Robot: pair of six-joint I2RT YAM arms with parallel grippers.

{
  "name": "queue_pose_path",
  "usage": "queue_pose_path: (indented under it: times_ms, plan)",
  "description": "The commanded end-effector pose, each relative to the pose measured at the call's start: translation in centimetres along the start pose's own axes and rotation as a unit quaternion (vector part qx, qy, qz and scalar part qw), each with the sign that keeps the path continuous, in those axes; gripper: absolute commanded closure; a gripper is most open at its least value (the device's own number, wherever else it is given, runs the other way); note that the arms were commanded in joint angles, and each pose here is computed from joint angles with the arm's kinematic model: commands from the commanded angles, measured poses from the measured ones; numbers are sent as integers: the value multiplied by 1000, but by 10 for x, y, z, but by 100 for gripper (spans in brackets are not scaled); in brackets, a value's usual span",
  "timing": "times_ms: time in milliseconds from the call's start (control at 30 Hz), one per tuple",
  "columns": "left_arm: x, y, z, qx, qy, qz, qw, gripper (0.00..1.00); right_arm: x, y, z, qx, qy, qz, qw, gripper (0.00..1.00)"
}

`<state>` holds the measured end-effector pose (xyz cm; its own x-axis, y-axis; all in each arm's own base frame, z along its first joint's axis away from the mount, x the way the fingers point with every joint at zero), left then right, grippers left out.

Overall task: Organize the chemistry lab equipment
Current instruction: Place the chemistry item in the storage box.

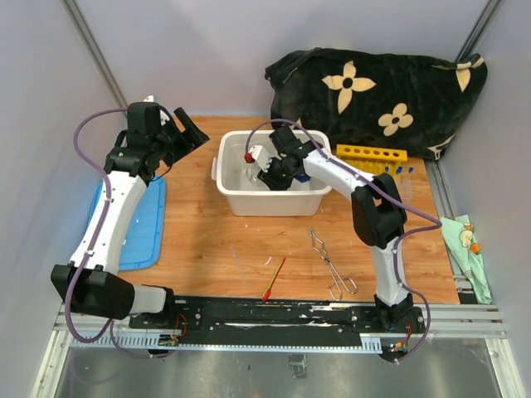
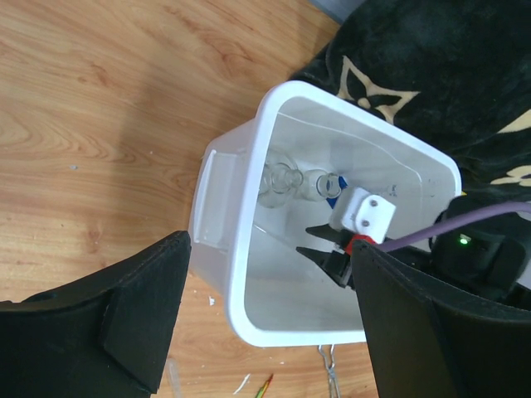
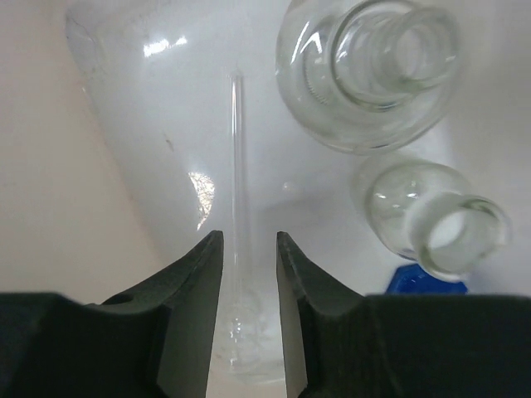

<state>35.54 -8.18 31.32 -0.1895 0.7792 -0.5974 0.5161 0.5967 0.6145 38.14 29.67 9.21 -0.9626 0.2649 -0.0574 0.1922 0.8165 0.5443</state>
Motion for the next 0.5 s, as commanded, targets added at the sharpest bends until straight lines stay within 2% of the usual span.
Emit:
queue_pose_path:
  times_ms: [0, 267, 400, 467]
  plan:
    - [-4, 5, -11, -10, -12, -3, 1000, 18, -14, 35, -51, -47, -48, -9, 998, 66]
    - [-6, 6, -13, -14, -16, -2, 1000, 18, -26, 64, -125, -79, -135, -34, 987, 66]
    - [-5, 6, -12, -16, -15, -3, 1000, 18, -28, 79, -185, -107, -203, -23, 973, 67]
    - [-6, 6, -12, -16, -18, -9, 1000, 18, -27, 84, -217, -124, -242, 7, 962, 67]
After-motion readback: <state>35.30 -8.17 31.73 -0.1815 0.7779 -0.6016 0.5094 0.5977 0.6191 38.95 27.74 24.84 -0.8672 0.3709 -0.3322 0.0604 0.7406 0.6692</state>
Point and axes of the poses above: each gripper's point midway between its finger pads, its own z axis out along the fingers, its own x axis along the line the jaws close on, y = z × x, the point moved 3 cm from there along -z, back along the fingers, and after that the axes turned 3 degrees about -z, right-handed, at the moved point
